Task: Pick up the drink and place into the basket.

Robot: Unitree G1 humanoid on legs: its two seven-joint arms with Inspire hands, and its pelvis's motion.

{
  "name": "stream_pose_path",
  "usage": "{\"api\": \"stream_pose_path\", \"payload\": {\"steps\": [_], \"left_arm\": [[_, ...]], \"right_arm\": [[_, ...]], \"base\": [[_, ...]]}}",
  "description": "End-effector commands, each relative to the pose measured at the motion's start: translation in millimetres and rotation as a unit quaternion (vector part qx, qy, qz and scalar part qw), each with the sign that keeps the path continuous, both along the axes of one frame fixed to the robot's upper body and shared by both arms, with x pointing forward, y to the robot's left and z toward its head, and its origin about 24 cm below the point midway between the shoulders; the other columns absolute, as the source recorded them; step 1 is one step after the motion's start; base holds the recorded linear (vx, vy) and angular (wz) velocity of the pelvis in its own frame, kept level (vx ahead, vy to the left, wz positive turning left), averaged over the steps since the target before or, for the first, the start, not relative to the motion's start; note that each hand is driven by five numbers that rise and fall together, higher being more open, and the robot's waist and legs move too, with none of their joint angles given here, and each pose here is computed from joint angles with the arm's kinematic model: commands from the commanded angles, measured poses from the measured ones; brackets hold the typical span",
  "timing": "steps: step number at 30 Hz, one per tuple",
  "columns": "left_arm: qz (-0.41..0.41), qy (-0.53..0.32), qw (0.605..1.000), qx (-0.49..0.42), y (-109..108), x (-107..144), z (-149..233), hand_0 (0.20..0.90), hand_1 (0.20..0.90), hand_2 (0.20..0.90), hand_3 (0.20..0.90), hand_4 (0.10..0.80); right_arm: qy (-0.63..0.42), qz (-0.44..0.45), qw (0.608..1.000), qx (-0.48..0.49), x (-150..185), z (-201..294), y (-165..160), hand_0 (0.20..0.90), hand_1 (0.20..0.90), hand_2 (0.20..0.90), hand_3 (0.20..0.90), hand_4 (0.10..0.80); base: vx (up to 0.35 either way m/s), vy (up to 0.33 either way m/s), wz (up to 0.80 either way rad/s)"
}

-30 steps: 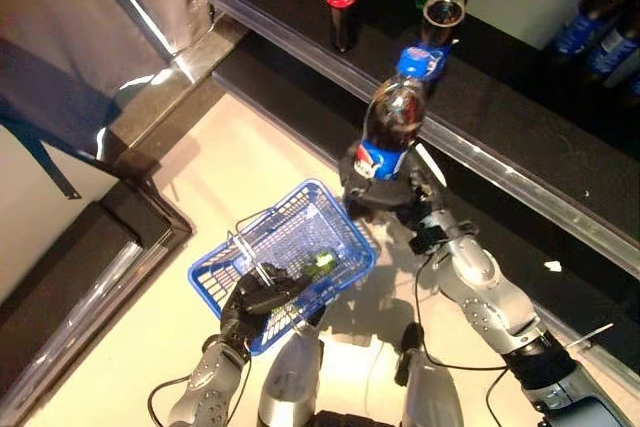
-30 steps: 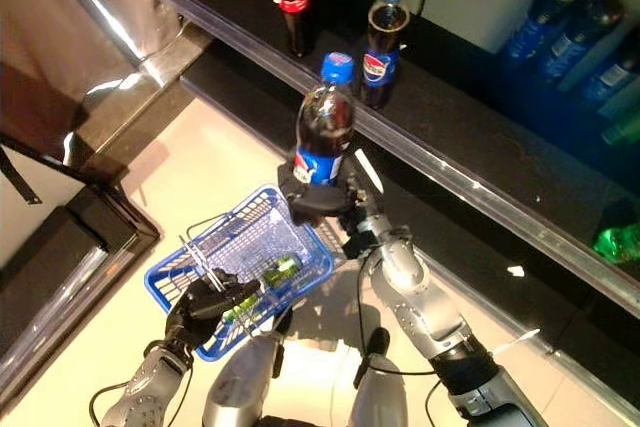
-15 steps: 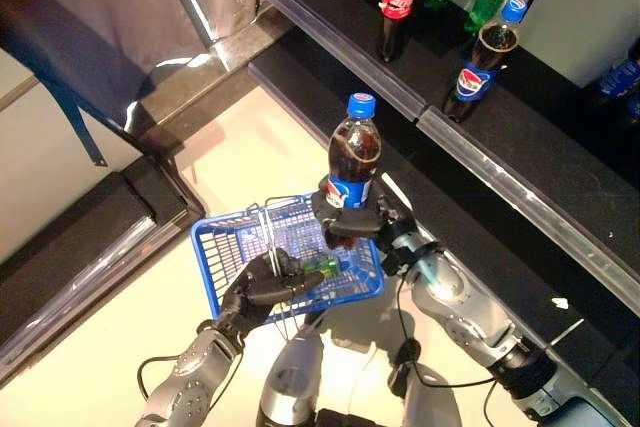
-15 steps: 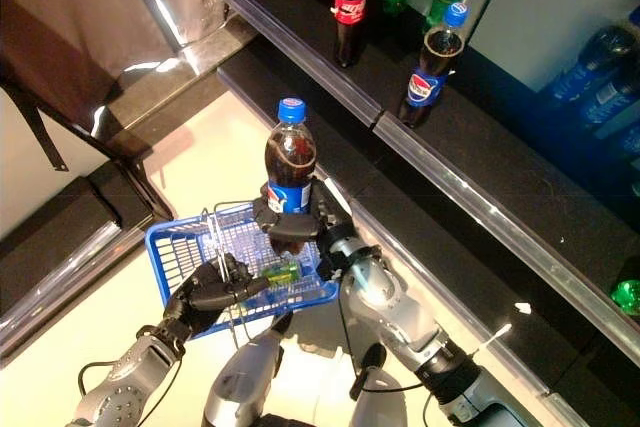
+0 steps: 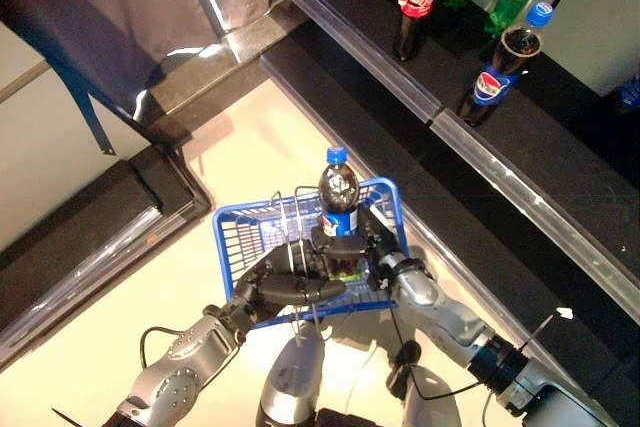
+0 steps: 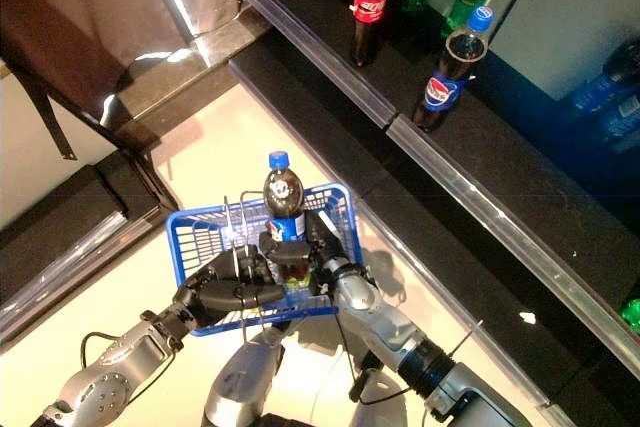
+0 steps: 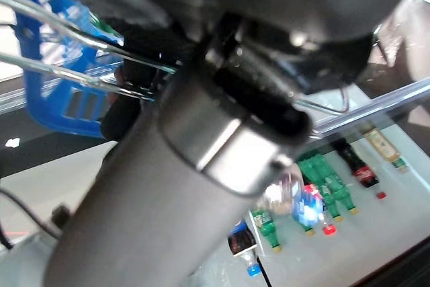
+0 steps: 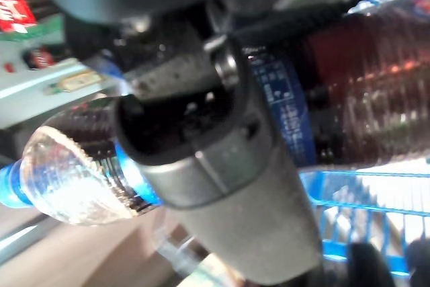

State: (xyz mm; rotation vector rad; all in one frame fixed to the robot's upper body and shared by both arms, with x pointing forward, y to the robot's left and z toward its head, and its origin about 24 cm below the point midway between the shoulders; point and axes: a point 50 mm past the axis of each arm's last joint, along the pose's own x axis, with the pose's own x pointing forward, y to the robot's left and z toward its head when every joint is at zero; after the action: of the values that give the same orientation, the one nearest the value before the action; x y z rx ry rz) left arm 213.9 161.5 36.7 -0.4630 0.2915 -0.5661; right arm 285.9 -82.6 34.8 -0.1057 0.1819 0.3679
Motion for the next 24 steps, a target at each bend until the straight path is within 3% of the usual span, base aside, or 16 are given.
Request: {"api": "stream_pose_path", "payload": {"steps": [1, 8, 16, 24], "left_arm": [[-0.138, -0.237, 0.946, -0.174, -44.3, -5.2, 99.0, 0.3, 0.3, 0.3, 0.2, 0.1], [-0.147, -0.243, 0.942, -0.18, -40.0, -10.3, 96.4, 0.3, 0.3, 0.3, 0.2, 0.1], [-0.186, -0.252, 0.929, -0.195, -49.3, -15.3, 100.5, 0.3, 0.3, 0.3, 0.2, 0.1], [-0.219, -0.234, 0.928, -0.192, -56.0, -17.7, 95.6, 0.3, 0.3, 0.3, 0.2, 0.1]], "right_arm": [[-0.064, 0.076, 0.993, 0.069, -3.0, 25.8, 53.3, 0.3, 0.3, 0.3, 0.2, 0.1], [0.016, -0.001, 0.998, 0.065, -7.1, -17.9, 31.3, 0.3, 0.3, 0.3, 0.2, 0.1], [0.139, -0.069, 0.964, 0.214, -14.0, -45.4, 32.8, 0.3, 0.3, 0.3, 0.2, 0.1], [0.212, -0.054, 0.923, 0.317, -9.6, -47.4, 47.2, 0.3, 0.3, 0.3, 0.2, 0.1]], "base": [[-0.007, -0.009, 0.05], [-0.01, -0.008, 0.07], [0.009, -0.006, 0.0], [0.0, 0.0, 0.0]]}}
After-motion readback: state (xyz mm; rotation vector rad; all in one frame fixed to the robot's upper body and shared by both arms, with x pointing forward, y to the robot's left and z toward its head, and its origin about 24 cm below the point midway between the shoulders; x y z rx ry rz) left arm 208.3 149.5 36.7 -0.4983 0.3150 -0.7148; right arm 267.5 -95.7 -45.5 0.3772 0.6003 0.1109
